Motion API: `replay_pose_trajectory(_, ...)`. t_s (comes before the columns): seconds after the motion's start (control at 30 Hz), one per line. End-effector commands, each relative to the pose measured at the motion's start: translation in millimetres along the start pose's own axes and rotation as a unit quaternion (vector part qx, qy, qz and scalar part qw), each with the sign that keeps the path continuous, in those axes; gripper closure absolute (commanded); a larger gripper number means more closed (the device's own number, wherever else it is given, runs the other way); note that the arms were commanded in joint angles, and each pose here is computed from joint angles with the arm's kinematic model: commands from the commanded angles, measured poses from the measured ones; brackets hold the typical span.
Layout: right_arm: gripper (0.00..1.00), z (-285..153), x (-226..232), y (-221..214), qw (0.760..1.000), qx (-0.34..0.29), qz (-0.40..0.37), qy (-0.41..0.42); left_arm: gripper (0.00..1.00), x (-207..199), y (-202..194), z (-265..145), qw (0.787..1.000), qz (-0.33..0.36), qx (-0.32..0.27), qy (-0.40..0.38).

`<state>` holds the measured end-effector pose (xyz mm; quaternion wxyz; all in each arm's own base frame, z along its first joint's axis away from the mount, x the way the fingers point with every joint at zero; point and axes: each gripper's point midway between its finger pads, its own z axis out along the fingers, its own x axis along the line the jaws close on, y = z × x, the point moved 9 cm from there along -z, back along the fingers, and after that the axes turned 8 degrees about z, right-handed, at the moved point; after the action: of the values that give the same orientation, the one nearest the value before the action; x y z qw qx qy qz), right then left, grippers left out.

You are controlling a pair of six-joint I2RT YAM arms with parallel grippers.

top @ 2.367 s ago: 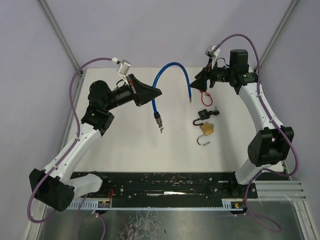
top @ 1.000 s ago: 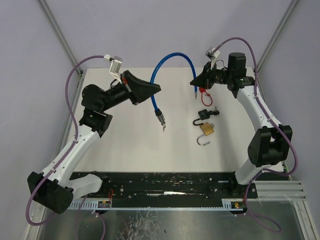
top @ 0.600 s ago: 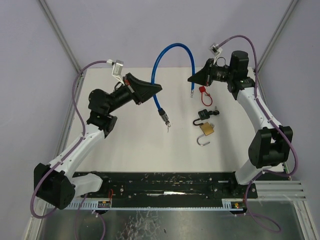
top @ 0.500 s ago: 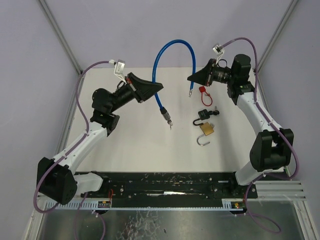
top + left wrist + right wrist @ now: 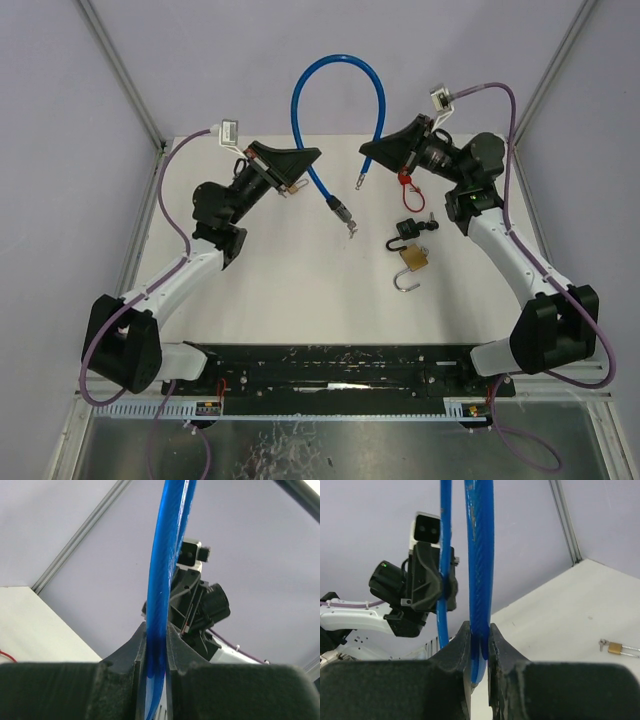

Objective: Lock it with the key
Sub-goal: Lock the lock.

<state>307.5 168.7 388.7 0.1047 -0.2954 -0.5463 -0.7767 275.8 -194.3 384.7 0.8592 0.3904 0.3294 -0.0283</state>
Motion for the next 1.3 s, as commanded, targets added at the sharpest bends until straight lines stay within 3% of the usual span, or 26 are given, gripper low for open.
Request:
replay_pose_trajectory(0.0, 1.00, 11, 45, 10, 0.994, -0.046, -0.071, 0.067, 0.99, -5, 12, 3, 0.998, -0.023, -0.066, -0.010)
replay_pose_trajectory(0.6, 1.00, 13, 68, 3, 0.992, -0.069, -0.066, 0.087, 1.00, -3, 18, -6, 0.984, -0.095, -0.152, -0.024)
replay_pose_trajectory(1.27, 1.00, 16, 66, 1, 0.992, -0.081, -0.059, 0.079, 1.00, 3, 11, -5, 0.978, -0.130, -0.162, -0.022)
